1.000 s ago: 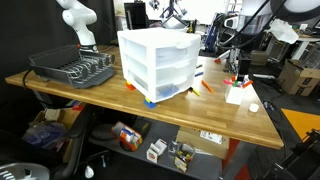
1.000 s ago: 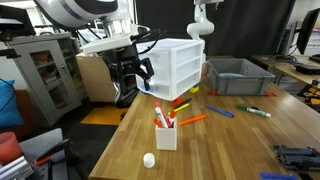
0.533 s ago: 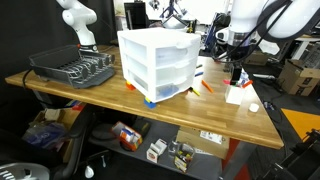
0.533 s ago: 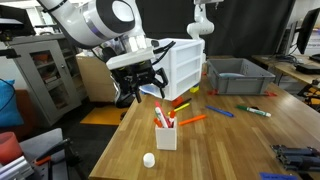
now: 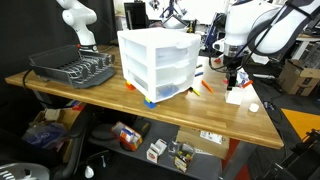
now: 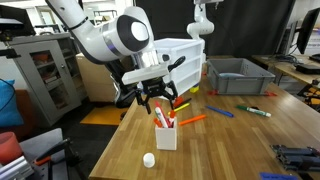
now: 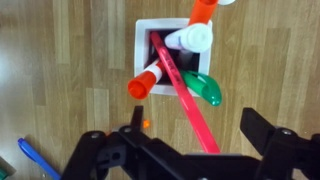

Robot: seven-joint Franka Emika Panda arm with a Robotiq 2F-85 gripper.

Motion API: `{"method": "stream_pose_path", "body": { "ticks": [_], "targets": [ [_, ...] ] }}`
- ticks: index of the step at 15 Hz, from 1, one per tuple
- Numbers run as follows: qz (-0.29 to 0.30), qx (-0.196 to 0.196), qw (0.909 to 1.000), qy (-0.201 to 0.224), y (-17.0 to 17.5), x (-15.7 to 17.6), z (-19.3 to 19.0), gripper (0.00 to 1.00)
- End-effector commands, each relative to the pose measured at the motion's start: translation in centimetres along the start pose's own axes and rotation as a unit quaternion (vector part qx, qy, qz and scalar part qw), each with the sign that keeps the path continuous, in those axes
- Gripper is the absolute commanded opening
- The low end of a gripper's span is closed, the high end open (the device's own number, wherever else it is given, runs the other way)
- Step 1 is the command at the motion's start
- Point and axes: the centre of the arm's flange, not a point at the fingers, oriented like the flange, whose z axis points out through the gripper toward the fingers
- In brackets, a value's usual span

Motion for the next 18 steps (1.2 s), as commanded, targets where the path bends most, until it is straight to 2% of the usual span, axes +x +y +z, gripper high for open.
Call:
{"method": "stream_pose_path", "body": {
  "ticks": [1,2,3,9,12,14,18],
  "targets": [
    [-0.005,-0.006,1.0,0.006,1.5,0.0,1.3,0.71],
    [-0.003,-0.006,1.0,0.007,1.9,0.0,1.3,0.7],
    [0.0,-0.006,1.0,0.007,2.2,-0.1,1.5,0.64],
    [0.014,0.002,0.9999,0.01,2.9,-0.5,1.8,0.21],
    [0.02,-0.015,0.9997,0.008,3.0,-0.7,1.3,0.01],
    [0.035,-0.01,0.9992,0.016,3.3,-1.2,0.6,0.01],
    [0.078,0.002,0.9962,0.038,1.5,-1.7,-2.4,0.03]
  ]
}}
